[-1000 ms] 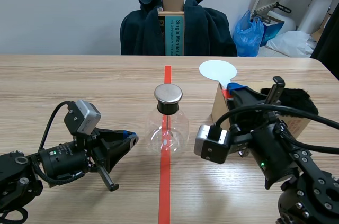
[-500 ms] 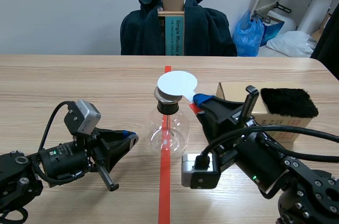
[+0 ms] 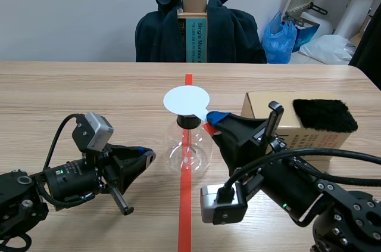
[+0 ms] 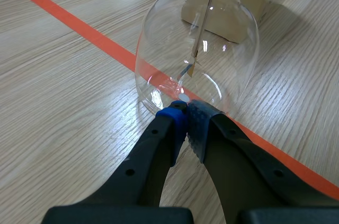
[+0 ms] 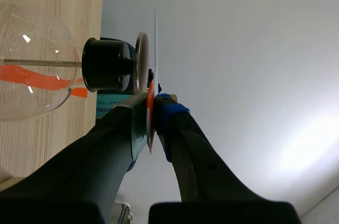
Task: Do the electroscope experiment.
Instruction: 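Move the plate toward and away from the electroscope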
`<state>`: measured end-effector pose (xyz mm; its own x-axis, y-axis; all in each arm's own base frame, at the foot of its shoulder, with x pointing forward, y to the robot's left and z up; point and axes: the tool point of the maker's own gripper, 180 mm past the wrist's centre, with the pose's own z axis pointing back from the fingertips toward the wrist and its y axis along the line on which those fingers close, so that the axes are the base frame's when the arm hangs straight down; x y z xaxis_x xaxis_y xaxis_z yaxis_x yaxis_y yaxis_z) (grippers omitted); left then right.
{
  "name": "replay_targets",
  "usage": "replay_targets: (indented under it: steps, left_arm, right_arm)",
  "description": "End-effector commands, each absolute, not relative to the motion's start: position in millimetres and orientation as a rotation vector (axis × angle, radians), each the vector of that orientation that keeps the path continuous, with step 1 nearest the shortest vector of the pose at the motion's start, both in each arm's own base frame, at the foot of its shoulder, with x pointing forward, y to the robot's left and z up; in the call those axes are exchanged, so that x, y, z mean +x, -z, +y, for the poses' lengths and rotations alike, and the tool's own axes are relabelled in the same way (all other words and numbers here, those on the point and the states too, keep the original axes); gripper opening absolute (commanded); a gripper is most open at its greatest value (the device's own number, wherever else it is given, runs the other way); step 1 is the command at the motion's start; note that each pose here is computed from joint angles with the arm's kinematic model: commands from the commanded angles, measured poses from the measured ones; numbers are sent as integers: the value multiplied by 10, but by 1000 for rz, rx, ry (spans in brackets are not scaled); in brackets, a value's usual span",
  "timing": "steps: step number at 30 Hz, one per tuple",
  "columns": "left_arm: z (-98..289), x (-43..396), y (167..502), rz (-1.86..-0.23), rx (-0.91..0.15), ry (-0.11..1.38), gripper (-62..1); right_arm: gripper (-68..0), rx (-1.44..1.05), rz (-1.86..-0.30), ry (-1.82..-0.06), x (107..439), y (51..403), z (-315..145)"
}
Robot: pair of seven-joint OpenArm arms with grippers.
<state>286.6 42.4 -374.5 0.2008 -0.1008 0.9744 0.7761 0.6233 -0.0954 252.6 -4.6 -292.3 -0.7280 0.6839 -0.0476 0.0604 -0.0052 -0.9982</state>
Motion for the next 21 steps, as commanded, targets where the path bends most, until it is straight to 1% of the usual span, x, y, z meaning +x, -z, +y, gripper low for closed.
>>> replay_targets:
  steps: [1, 14, 21]
  left_arm:
    - [375, 2914, 3597, -1279, -705, 673, -581]
    - [375, 2914, 3597, -1279, -705, 673, -581]
    - [375, 2916, 3584, -1285, -708, 671, -581]
  right_arm:
    - [-669, -801, -1844, -1777, 2563, 2825, -61]
    - [-669, -810, -1836, -1769, 2578, 2824, -76]
    - [-669, -874, -1778, -1705, 2689, 2814, -192]
